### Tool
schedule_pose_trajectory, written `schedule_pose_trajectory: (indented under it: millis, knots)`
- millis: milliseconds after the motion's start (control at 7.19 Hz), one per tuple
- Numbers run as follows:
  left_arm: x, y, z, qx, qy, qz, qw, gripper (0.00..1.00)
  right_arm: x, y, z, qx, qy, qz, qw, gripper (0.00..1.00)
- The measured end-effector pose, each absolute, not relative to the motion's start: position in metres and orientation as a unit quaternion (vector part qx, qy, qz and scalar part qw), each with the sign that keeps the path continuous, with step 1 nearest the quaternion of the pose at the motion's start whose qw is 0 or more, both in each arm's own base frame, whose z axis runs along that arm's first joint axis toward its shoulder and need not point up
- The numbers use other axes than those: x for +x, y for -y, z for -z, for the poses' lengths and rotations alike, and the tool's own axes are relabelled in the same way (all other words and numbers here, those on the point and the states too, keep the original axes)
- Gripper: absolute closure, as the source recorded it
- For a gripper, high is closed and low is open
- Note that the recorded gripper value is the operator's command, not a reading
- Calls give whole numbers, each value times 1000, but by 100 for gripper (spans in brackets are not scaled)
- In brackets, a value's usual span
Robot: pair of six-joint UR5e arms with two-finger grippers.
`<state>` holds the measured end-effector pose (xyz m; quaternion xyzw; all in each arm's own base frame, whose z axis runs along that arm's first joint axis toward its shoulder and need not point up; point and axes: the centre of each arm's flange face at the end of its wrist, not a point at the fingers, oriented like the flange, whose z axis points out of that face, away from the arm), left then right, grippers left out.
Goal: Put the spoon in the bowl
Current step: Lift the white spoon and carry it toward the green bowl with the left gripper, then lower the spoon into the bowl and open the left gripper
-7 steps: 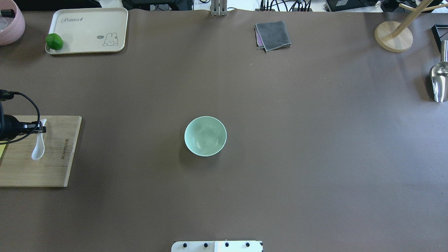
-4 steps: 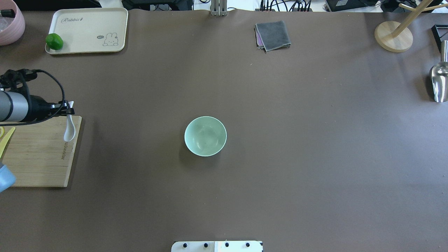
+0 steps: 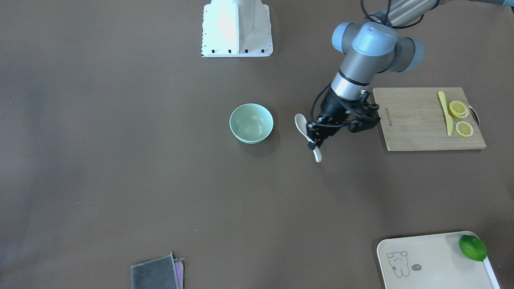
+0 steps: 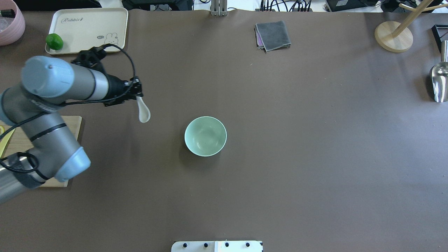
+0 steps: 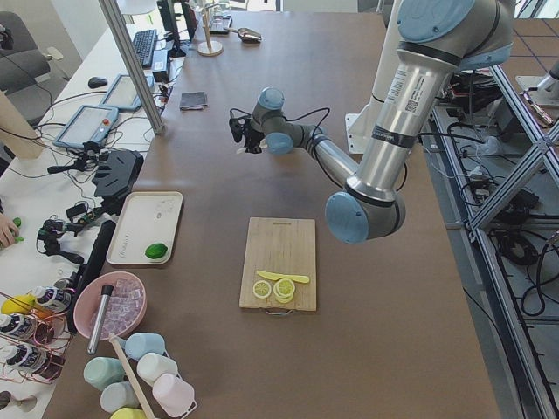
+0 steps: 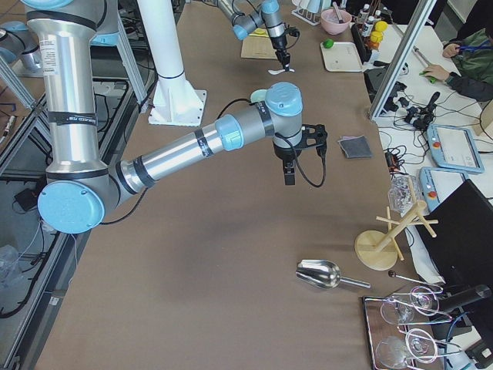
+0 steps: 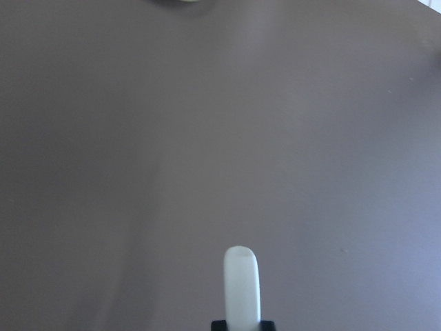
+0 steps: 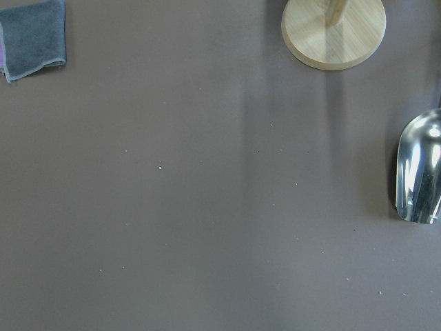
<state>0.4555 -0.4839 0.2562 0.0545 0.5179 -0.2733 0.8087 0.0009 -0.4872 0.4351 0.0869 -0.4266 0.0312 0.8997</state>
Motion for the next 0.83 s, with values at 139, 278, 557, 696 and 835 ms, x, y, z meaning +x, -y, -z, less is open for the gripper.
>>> schedule_pose_trajectory:
  millis: [139,278,557,696,835]
  knots:
    - [487,471,-224,52,-519,285,804,100,2,486,-438,85,423,-34,901,0]
    - [508,457,-210,55,-518,288,803,95,2,485,-440,83,421,-35,902,0]
    - [532,434,-203,62,-517,282,805,3,2,484,-442,82,420,-37,903,0]
    - [537,428,-203,64,-517,277,807,2,2,484,-443,81,420,-38,903,0]
    - [538,425,-201,65,-519,274,807,2,2,484,-443,81,420,-38,903,0]
